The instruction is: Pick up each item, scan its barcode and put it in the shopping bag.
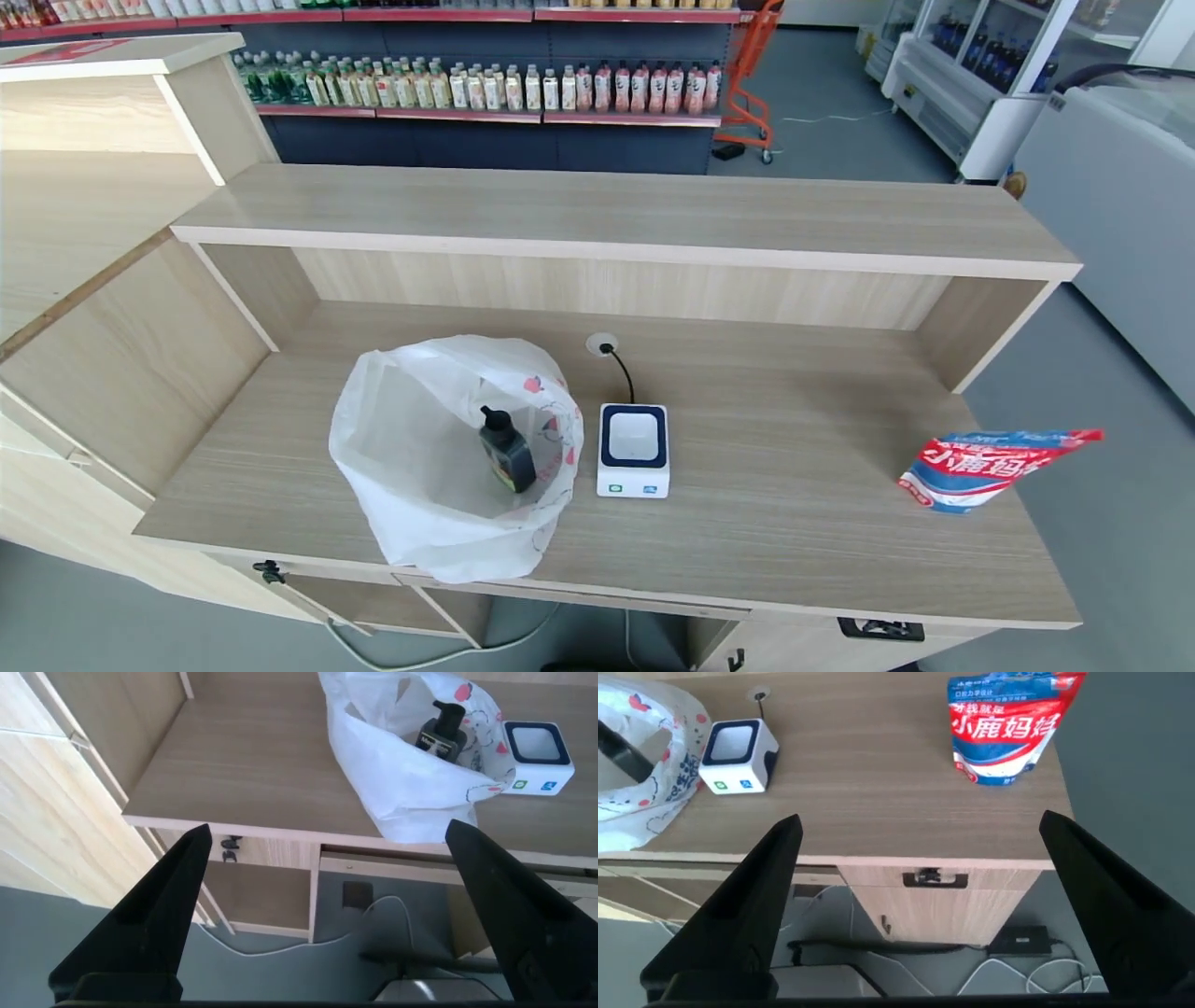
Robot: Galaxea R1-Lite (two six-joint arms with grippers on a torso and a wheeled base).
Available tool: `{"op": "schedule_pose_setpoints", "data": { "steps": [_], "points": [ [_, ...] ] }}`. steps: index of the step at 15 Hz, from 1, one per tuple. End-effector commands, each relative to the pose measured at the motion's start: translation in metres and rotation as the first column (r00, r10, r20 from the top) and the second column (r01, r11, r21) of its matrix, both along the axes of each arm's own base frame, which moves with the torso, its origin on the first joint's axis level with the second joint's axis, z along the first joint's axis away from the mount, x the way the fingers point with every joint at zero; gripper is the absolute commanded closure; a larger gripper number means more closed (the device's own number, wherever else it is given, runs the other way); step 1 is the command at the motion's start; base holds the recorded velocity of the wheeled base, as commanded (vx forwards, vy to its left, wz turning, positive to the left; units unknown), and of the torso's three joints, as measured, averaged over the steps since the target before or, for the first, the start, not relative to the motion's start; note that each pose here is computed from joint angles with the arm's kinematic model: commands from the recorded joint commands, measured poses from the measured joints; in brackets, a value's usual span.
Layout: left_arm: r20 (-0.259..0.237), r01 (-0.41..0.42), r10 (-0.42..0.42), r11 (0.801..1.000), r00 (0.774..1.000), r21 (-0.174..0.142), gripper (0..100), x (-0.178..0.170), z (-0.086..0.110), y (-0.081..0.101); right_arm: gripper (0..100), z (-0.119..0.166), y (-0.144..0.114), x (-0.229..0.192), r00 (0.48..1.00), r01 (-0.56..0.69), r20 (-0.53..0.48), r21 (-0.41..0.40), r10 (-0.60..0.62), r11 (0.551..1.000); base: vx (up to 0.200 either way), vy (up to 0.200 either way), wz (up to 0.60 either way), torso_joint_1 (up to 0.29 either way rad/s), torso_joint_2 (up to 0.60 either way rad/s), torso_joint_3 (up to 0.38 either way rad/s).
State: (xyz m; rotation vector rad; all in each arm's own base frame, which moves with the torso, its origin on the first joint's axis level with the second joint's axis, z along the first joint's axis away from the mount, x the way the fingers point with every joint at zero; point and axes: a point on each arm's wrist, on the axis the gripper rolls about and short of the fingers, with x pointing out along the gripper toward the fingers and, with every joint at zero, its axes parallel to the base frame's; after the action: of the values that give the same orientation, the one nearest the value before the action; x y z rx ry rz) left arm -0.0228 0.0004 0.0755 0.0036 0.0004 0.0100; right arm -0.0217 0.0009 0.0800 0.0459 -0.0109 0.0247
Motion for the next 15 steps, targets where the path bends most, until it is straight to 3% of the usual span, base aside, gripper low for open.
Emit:
{"op": "schedule_pose_setpoints", "data": {
  "steps": [1,3,4,5,6,9,10,12,13,15],
  "points": [
    [0.0,-0.001,0.001,1.0,1.0,-0.005,0,0.0,0.0,0.0,0,0.017,0.0,-0.002,1.0,-0.014,0.006,0.018,0.014,1.0,0.0,0.0,0.0,0.0,0.0,0.0],
    [0.0,-0.001,0.001,1.0,1.0,-0.005,0,0.0,0.0,0.0,0,0.086,0.001,0.012,0.995,-0.07,-0.057,0.137,0.078,0.988,0.0,0.0,0.0,0.0,0.0,0.0],
    [0.0,-0.001,0.001,1.0,1.0,-0.005,0,0.0,0.0,0.0,0,0.131,0.001,0.045,0.99,-0.025,-0.125,0.293,0.064,0.956,0.0,0.0,0.0,0.0,0.0,0.0],
    [0.0,-0.001,0.001,1.0,1.0,-0.005,0,0.0,0.0,0.0,0,0.163,-0.002,0.087,0.98,0.092,-0.198,0.44,-0.004,0.893,0.0,0.0,0.0,0.0,0.0,0.0],
    [0.0,-0.001,0.001,1.0,1.0,-0.005,0,0.0,0.0,0.0,0,0.181,-0.008,0.14,0.951,0.253,-0.294,0.557,-0.098,0.791,0.0,0.0,0.0,0.0,0.0,0.0],
    [0.0,-0.001,0.001,1.0,1.0,-0.005,0,0.0,0.0,0.0,0,0.172,-0.031,0.245,0.828,0.525,-0.517,0.583,-0.215,0.62,0.0,0.0,0.0,0.0,0.0,0.0],
    [0.0,-0.001,0.001,1.0,1.0,-0.005,0,0.0,0.0,0.0,0,0.164,-0.032,0.263,0.802,0.562,-0.557,0.581,-0.216,0.589,0.0,0.0,0.0,0.0,0.0,0.0],
    [0.0,-0.001,0.001,1.0,1.0,-0.005,0,0.0,0.0,0.0,0,0.136,-0.035,0.281,0.737,0.625,-0.643,0.532,-0.208,0.571,0.0,0.0,0.0,0.0,0.0,0.0],
    [0.0,-0.001,0.001,1.0,1.0,-0.005,0,0.0,0.0,0.0,0,0.11,-0.035,0.289,0.673,0.681,-0.712,0.492,-0.199,0.543,0.0,0.0,0.0,0.0,0.0,0.0],
    [0.0,-0.001,0.001,1.0,1.0,-0.005,0,0.0,0.0,0.0,0,0.086,-0.028,0.302,0.64,0.711,-0.749,0.492,-0.173,0.503,0.0,0.0,0.0,0.0,0.0,0.0]
  ]
}}
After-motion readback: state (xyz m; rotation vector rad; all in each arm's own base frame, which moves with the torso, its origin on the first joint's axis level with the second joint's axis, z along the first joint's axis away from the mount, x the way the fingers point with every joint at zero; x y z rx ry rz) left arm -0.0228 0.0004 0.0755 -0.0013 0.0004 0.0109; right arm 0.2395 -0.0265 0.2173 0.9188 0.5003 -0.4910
